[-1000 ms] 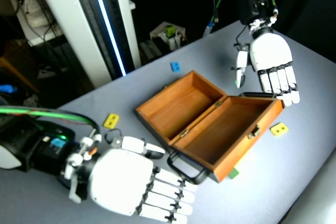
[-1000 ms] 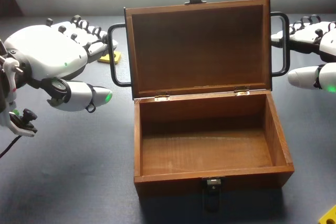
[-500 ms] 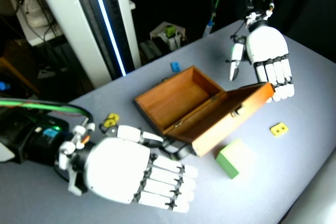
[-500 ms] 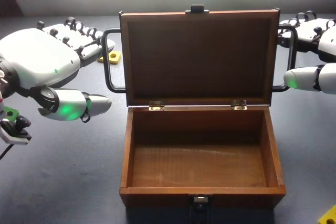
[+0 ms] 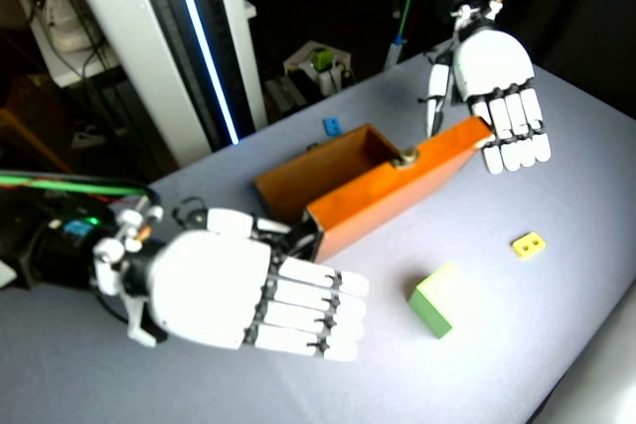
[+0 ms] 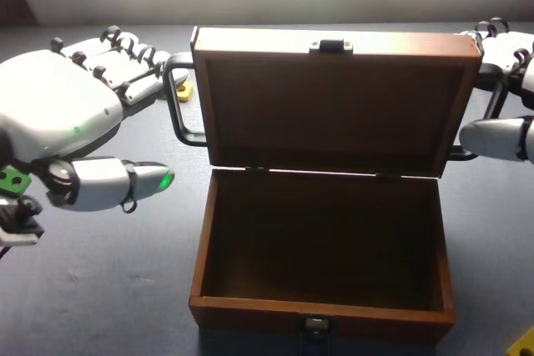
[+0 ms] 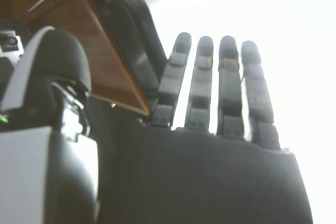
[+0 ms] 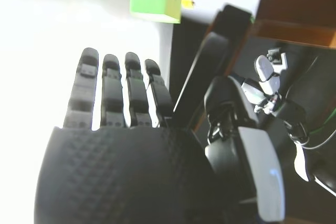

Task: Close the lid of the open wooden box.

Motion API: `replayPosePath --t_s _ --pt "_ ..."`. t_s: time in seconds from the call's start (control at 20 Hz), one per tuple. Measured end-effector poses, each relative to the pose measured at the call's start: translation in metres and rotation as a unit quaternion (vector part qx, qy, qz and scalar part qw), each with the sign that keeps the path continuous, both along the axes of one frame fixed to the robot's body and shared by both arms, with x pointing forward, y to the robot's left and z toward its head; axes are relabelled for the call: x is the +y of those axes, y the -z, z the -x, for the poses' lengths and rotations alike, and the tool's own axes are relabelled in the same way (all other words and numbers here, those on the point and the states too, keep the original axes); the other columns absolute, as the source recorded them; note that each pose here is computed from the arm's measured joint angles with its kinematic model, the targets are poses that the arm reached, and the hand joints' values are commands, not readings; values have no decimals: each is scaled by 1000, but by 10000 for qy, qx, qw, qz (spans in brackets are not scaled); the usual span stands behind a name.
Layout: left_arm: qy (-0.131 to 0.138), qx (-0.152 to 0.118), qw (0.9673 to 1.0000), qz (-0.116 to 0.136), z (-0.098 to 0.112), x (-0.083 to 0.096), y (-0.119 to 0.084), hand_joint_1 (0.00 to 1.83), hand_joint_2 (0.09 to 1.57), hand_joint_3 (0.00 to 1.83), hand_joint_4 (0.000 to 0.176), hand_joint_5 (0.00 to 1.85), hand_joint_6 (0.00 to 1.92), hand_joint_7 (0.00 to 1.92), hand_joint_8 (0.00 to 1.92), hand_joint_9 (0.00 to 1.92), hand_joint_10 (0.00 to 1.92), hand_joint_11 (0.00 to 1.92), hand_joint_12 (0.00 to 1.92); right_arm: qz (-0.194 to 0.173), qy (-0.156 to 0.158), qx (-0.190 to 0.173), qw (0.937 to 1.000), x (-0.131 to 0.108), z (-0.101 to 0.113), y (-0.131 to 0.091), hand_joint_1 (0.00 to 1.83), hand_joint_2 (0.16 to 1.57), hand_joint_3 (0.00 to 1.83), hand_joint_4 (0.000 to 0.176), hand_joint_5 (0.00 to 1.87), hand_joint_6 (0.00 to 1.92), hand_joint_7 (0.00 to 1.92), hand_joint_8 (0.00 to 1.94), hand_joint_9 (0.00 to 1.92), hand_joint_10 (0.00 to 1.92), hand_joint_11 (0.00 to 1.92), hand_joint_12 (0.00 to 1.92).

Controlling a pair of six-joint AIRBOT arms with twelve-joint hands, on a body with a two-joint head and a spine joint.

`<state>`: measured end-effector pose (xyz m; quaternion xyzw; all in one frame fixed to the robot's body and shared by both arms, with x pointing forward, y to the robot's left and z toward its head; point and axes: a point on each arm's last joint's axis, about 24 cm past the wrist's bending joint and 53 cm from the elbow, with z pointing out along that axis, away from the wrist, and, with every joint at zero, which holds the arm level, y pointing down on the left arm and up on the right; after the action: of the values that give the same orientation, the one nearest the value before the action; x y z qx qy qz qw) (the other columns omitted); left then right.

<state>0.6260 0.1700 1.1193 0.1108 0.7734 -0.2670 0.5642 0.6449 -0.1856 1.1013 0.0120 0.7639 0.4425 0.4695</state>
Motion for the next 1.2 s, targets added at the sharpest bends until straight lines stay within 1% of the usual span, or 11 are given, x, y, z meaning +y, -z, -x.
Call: replayPosePath --t_s 0.1,0.2,0.35,0.55,0.7,0.9,0.95,1.05,1.1,1.15,1.2 --pt "18 27 10000 86 5 1 -1 0 1333 6 0 43 5 62 7 100 10 99 38 -51 -56 55 10000 1 9 2 22 1405 1 14 90 4 87 6 11 4 37 12" --pt "38 17 9999 122 11 1 -3 0 1347 8 0 42 1 53 0 71 0 77 30 -158 -136 50 9998 5 17 0 1 1366 0 17 99 5 96 7 16 4 61 20" --pt "61 14 9998 163 18 1 -5 0 1333 1 0 31 9 54 11 118 18 119 50 -357 -278 70 9990 13 32 -1 0 1358 0 0 105 6 73 0 22 5 71 22" --pt "38 54 9998 211 21 3 -4 0 1345 1 0 70 7 74 3 119 5 106 50 -414 -362 286 9981 16 50 12 75 1385 0 0 104 1 94 4 16 1 55 11" --pt "61 110 9997 230 25 3 -1 0 1354 4 0 46 1 58 0 96 0 93 45 -510 -388 329 9974 18 57 13 99 1387 0 0 106 1 70 0 15 1 76 18" --pt "29 226 9993 281 28 4 5 0 1352 0 0 42 4 49 7 77 10 107 53 -452 -311 469 9974 10 61 24 163 1379 0 0 75 0 41 0 0 0 29 0" --pt "11 227 9993 311 28 5 4 0 1368 7 0 44 5 53 7 72 6 93 49 -416 -286 520 9974 8 63 28 178 1366 0 11 60 0 34 0 0 0 21 2" --pt "-1 252 9992 325 28 6 6 0 1381 12 0 38 2 59 8 83 10 88 47 -419 -250 554 9973 6 63 30 181 1366 0 18 60 0 29 0 0 0 22 2" --pt "-6 271 9990 343 29 6 6 0 1382 11 0 29 0 56 6 82 9 84 46 -419 -212 584 9972 3 64 32 185 1353 0 36 54 0 17 0 0 0 24 3" --pt "0 275 9990 346 29 6 7 0 1376 7 0 20 0 50 3 78 6 87 47 -413 -200 606 9971 2 64 33 204 1344 0 45 54 0 15 0 0 0 22 3" --pt "-2 282 9990 354 29 6 7 0 1379 8 0 8 0 45 1 82 7 91 49 -423 -184 614 9970 2 64 33 211 1350 0 34 54 1 17 1 0 0 19 1"
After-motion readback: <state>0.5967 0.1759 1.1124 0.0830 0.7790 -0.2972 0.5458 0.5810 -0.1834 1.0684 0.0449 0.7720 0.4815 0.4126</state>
